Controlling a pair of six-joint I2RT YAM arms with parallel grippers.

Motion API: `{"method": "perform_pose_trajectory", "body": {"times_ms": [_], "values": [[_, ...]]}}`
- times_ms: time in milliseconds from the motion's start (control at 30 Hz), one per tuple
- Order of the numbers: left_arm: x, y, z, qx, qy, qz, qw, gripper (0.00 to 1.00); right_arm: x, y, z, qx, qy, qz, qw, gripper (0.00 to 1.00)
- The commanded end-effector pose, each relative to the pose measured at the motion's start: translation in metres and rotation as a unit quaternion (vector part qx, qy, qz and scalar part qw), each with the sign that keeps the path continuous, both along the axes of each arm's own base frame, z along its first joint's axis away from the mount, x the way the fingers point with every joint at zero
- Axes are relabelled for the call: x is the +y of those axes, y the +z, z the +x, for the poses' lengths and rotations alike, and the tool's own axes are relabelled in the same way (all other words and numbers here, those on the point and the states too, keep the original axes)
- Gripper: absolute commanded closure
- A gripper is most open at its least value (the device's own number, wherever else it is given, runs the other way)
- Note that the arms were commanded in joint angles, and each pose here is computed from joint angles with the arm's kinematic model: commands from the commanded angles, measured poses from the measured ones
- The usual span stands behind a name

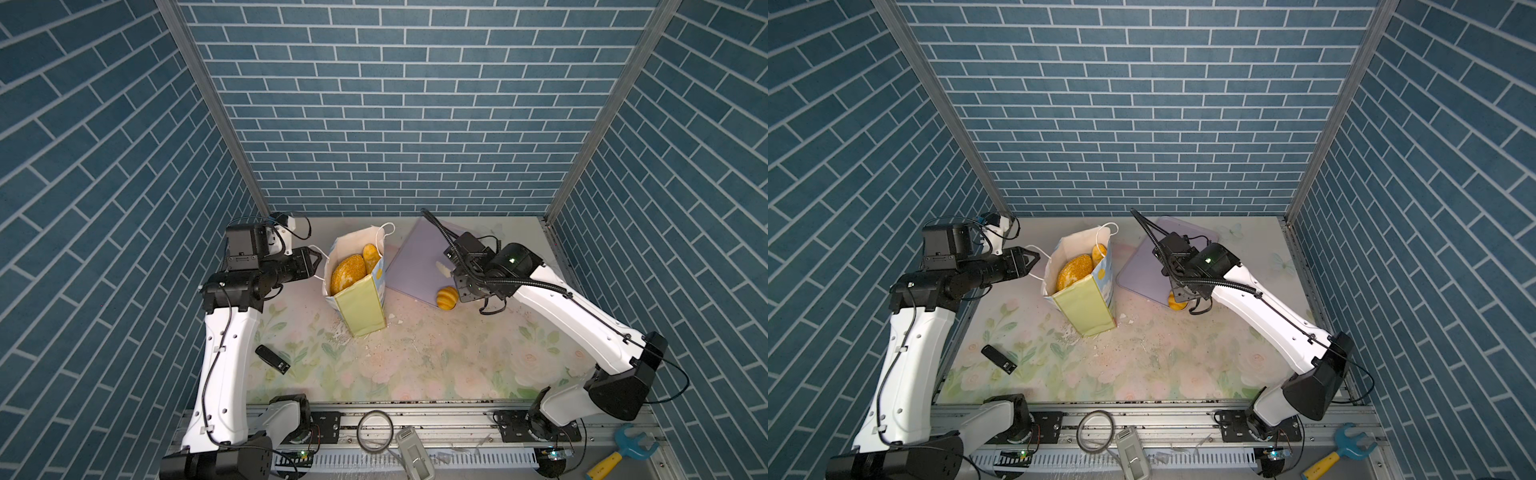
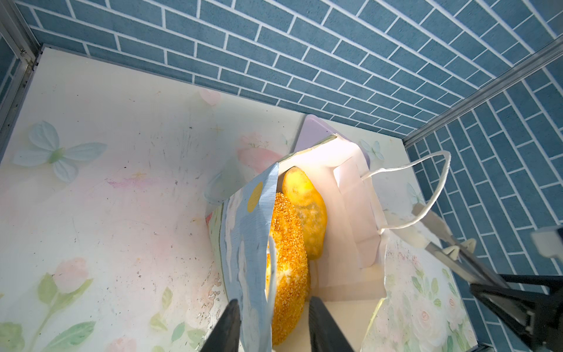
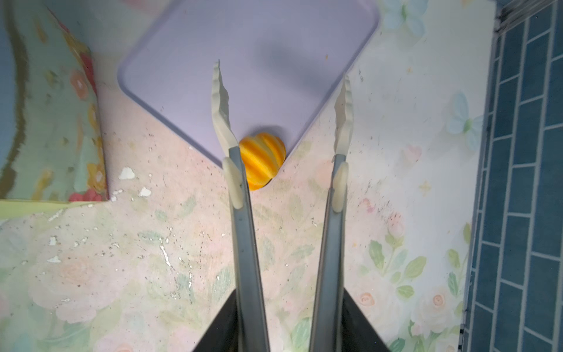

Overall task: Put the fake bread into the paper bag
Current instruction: 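Swing the empty right tongs back and pinch the round striped bun, then lift the round striped bun with the right tongs over the bag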

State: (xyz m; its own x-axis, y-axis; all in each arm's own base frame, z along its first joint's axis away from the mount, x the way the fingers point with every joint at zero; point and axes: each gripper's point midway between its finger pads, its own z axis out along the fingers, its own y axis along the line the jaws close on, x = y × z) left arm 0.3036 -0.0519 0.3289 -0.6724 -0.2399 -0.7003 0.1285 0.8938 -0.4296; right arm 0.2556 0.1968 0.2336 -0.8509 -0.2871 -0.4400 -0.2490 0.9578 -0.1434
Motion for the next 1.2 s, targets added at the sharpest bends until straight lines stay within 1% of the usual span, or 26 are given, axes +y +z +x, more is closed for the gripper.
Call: {"method": "perform_pose_trajectory", "body": {"times_ms": [0, 100, 233, 400, 600, 767, 867, 933, 1067, 1167], "values": [[0.001, 0.003, -0.002, -0.002, 0.001, 0.002, 1.000, 0.61, 0.013, -0.012, 0.006, 0.010, -0.028, 0.050, 0.998, 0.53], [0.002, 0.003, -0.002, -0.002, 0.003, 0.002, 1.000, 0.60, 0.019, -0.032, 0.008, 0.029, -0.024, 0.046, 0.998, 0.52], [0.002, 0.001, -0.002, 0.003, 0.003, 0.002, 1.000, 0.60, 0.027, -0.052, 0.013, 0.051, -0.023, 0.057, 0.997, 0.52], [0.003, -0.001, -0.002, 0.004, 0.005, 0.006, 1.000, 0.60, 0.026, -0.070, 0.017, 0.069, -0.028, 0.040, 0.996, 0.52], [0.004, 0.002, -0.001, 0.002, 0.006, 0.009, 1.000, 0.60, 0.019, -0.089, 0.015, 0.092, -0.045, 0.026, 0.994, 0.53], [0.005, 0.001, -0.001, 0.002, 0.006, 0.015, 1.000, 0.60, 0.018, -0.096, 0.011, 0.099, -0.050, 0.028, 0.993, 0.54], [0.006, 0.001, 0.000, 0.002, 0.007, 0.016, 1.000, 0.61, 0.026, -0.100, 0.011, 0.105, -0.044, 0.048, 0.992, 0.59], [0.006, 0.001, 0.000, 0.003, 0.008, 0.017, 1.000, 0.60, 0.027, -0.099, 0.012, 0.105, -0.044, 0.049, 0.992, 0.62], [0.007, 0.002, 0.001, 0.002, 0.011, 0.015, 1.000, 0.60, 0.027, -0.086, 0.016, 0.090, -0.039, 0.047, 0.994, 0.65], [0.007, 0.005, 0.001, -0.002, 0.014, 0.012, 1.000, 0.60, 0.024, -0.068, 0.019, 0.069, -0.037, 0.045, 0.996, 0.67]]}}
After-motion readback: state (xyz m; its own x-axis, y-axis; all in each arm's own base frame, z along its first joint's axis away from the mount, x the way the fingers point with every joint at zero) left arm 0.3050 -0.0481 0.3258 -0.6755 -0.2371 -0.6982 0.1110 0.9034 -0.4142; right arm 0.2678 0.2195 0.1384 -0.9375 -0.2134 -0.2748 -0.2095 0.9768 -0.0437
